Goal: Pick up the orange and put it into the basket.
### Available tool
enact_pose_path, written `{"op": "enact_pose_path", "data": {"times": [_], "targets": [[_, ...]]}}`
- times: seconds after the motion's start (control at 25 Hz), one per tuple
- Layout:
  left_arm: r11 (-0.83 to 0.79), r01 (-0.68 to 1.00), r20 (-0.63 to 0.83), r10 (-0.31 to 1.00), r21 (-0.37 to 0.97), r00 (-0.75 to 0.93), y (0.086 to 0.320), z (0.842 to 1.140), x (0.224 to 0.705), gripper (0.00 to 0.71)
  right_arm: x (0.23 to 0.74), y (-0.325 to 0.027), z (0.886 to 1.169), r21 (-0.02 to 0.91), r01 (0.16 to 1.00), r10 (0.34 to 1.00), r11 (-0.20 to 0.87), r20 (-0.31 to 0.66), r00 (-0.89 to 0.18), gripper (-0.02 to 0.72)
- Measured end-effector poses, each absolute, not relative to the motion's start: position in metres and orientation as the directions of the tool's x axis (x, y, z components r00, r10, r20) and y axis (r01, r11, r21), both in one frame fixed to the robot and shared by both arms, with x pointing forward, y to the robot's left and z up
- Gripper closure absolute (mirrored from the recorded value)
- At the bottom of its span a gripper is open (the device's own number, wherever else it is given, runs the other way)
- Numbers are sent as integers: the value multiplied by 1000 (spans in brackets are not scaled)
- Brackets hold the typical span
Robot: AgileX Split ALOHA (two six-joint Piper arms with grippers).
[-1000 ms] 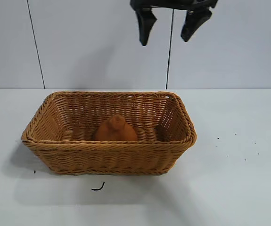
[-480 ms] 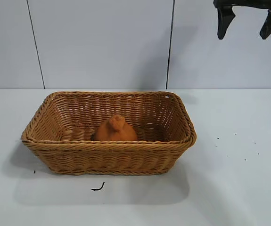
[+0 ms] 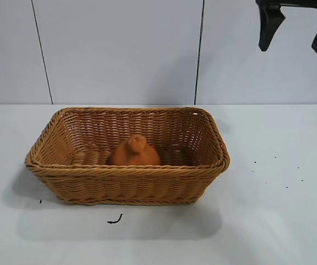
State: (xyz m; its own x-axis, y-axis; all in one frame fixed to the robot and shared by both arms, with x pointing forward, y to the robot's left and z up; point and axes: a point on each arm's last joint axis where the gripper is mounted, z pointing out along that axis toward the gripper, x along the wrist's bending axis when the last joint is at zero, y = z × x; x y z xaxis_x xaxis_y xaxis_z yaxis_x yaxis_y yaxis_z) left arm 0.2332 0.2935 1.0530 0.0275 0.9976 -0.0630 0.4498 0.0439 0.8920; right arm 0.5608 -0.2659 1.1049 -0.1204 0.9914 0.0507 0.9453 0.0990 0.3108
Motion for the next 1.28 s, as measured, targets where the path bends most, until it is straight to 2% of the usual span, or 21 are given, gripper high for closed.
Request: {"op": "enact_pose_path", "data": {"times": [0.28, 0.36, 0.4, 0.68, 0.76, 0.84, 0.96, 1.28], "targets": [[44, 450, -63, 998, 892, 28, 293, 1053, 233, 18, 453, -274, 1097, 297, 944, 985, 146, 44, -166, 8], [44, 450, -63, 998, 892, 28, 293, 1053, 233, 18, 440, -275, 1091, 286, 947, 985, 148, 44, -168, 8], [44, 450, -63, 998, 892, 28, 293, 1053, 233, 18, 411, -278, 1081, 291, 945, 985, 149, 43, -169, 8], [44, 450, -63, 998, 892, 28, 293, 1053, 233, 18, 331, -285, 1041, 437, 888, 985, 139, 31, -170, 8], [44, 450, -63, 998, 892, 28, 293, 1053, 233, 18, 315, -286, 1042, 512, 848, 985, 136, 23, -172, 8], [44, 450, -63, 998, 892, 28, 293, 1053, 233, 18, 301, -287, 1049, 621, 774, 985, 128, 12, -173, 8], [44, 450, -63, 998, 892, 28, 293, 1053, 233, 18, 284, -289, 1050, 718, 686, 985, 120, 0, -172, 8], [44, 450, -63, 998, 892, 28, 293, 1053, 233, 18, 256, -291, 1056, 844, 526, 985, 105, -17, -169, 8]]}}
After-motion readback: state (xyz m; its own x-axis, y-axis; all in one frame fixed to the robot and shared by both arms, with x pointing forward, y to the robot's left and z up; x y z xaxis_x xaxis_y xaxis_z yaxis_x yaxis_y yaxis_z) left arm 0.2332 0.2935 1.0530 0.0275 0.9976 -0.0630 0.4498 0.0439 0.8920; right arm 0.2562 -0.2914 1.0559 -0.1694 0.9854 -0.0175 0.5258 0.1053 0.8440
